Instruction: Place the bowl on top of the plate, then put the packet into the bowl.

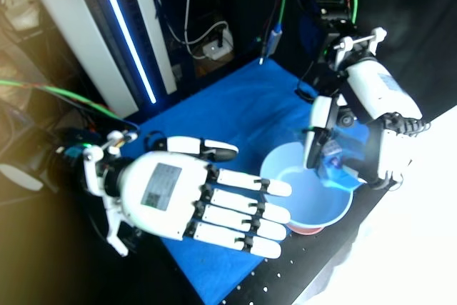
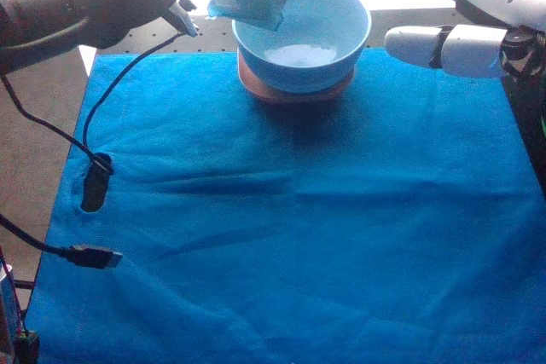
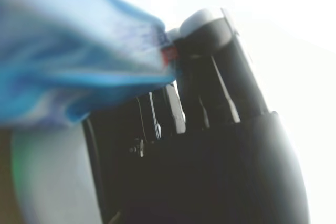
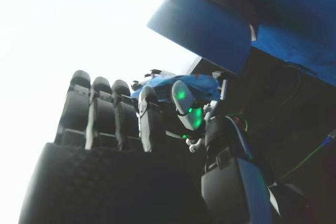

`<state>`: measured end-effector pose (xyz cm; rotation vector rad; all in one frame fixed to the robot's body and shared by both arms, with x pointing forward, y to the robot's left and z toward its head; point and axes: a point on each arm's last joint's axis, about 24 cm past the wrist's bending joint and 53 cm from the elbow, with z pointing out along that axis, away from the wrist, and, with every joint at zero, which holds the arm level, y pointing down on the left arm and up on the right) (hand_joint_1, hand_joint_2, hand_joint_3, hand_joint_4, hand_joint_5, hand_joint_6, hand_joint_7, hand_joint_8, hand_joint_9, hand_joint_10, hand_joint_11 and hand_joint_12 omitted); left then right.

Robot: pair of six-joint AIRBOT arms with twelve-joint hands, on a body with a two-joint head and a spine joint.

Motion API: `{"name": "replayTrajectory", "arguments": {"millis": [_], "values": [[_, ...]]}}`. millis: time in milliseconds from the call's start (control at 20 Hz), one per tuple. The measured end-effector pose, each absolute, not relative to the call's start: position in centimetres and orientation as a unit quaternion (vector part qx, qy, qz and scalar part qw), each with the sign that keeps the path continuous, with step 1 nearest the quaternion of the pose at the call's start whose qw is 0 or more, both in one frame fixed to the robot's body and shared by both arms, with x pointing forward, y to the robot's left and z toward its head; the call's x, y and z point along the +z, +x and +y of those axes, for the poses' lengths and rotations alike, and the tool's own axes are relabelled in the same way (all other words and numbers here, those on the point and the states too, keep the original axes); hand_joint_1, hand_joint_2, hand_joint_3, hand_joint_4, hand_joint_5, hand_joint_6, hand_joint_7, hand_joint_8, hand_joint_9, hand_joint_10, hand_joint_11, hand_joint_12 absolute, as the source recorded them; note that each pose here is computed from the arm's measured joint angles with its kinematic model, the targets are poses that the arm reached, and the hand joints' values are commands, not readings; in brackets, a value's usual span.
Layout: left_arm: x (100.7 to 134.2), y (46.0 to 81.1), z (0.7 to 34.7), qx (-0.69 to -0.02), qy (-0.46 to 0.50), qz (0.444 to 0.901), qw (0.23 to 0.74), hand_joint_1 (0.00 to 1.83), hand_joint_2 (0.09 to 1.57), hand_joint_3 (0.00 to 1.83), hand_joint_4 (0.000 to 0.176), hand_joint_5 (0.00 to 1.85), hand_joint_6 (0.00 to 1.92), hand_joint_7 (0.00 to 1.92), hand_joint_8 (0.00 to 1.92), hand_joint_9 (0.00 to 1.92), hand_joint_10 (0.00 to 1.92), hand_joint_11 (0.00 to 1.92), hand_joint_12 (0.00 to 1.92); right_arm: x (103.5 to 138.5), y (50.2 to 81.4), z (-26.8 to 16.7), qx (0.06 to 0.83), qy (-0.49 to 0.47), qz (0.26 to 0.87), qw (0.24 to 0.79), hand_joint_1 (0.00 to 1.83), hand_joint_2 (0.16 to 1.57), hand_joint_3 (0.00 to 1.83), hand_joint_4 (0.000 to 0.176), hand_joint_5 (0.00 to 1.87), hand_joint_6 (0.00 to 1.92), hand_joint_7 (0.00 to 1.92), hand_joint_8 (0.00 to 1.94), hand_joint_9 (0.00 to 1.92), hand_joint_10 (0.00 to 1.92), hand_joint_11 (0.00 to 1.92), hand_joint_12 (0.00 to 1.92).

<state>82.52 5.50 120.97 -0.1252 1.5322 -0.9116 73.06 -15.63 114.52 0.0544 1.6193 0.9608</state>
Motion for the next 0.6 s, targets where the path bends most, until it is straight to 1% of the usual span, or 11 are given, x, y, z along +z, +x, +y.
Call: {"name": "replayTrajectory", "arguments": {"millis": [100,150,200,250,300,350,400,450,500,550,600], "values": [[120.94,82.52,5.50,-0.397,-0.055,0.669,0.626,1.10,1.02,0.00,0.021,0.62,0.36,0.41,1.05,0.50,1.41,0.57,1.78,114.53,73.08,-15.67,0.412,0.024,0.695,0.589,0.06,1.25,0.00,0.127,0.13,0.01,0.09,0.01,0.02,0.01,0.00,0.00],[120.87,82.52,5.49,-0.397,-0.055,0.670,0.625,1.04,0.98,0.00,0.036,0.65,0.10,0.44,0.78,0.47,1.13,0.36,1.62,114.53,73.08,-15.67,0.412,0.024,0.695,0.589,0.05,1.26,0.00,0.132,0.13,0.01,0.09,0.00,0.02,0.00,0.00,0.00],[120.87,82.52,5.50,-0.397,-0.055,0.670,0.625,1.04,0.98,0.00,0.036,0.65,0.10,0.44,0.78,0.47,1.13,0.36,1.62,114.53,73.08,-15.67,0.412,0.024,0.695,0.589,0.05,1.26,0.00,0.132,0.13,0.01,0.09,0.00,0.02,0.00,0.00,0.00],[120.85,82.52,5.53,-0.397,-0.055,0.670,0.626,1.02,0.98,0.00,0.038,0.66,0.05,0.49,0.64,0.51,0.97,0.34,1.51,114.53,73.08,-15.67,0.412,0.024,0.695,0.589,0.06,1.26,0.00,0.130,0.13,0.00,0.08,0.00,0.02,0.00,0.00,0.00],[120.73,82.50,5.56,-0.396,-0.055,0.670,0.626,0.98,0.98,0.00,0.045,0.63,0.02,0.49,0.58,0.50,0.93,0.35,1.45,114.53,73.09,-15.68,0.412,0.024,0.695,0.589,0.06,1.26,0.01,0.129,0.14,0.01,0.09,0.00,0.02,0.00,0.00,0.00],[120.54,82.47,5.56,-0.396,-0.054,0.671,0.625,0.93,0.99,0.00,0.053,0.61,0.01,0.45,0.64,0.44,1.05,0.30,1.53,114.53,73.08,-15.67,0.412,0.024,0.695,0.589,0.06,1.27,0.01,0.125,0.14,0.00,0.09,0.00,0.02,0.00,0.00,0.00],[120.41,82.41,5.58,-0.395,-0.054,0.672,0.624,0.88,0.98,0.00,0.053,0.56,0.00,0.40,0.72,0.36,1.18,0.21,1.63,114.53,73.08,-15.67,0.412,0.024,0.695,0.589,0.04,1.26,0.00,0.130,0.13,0.00,0.09,0.00,0.02,0.00,0.00,0.00],[120.35,82.31,5.75,-0.395,-0.054,0.673,0.623,0.83,0.98,0.00,0.056,0.51,0.00,0.37,0.70,0.33,1.20,0.17,1.67,114.53,73.08,-15.67,0.412,0.024,0.695,0.589,0.04,1.26,0.00,0.126,0.14,0.00,0.10,0.00,0.03,0.00,0.00,0.00],[120.38,82.28,6.06,-0.395,-0.055,0.672,0.624,0.77,0.97,0.00,0.076,0.42,0.00,0.39,0.40,0.32,0.92,0.08,1.55,114.54,73.12,-15.73,0.413,0.026,0.695,0.589,0.02,1.25,0.00,0.130,0.13,0.00,0.09,0.00,0.03,0.00,0.00,0.00],[120.45,82.27,6.21,-0.395,-0.056,0.671,0.625,0.74,0.96,0.00,0.103,0.36,0.00,0.41,0.15,0.34,0.57,0.01,1.43,114.56,73.14,-15.77,0.412,0.027,0.695,0.589,0.02,1.25,0.00,0.127,0.13,0.00,0.09,0.00,0.03,0.00,0.00,0.00],[120.70,82.22,6.46,-0.396,-0.057,0.668,0.627,0.72,0.93,0.00,0.142,0.26,0.00,0.32,0.04,0.32,0.24,0.00,1.22,114.59,73.16,-15.83,0.412,0.028,0.694,0.589,0.03,1.25,0.00,0.120,0.14,0.00,0.10,0.00,0.03,0.00,0.00,0.00]]}}
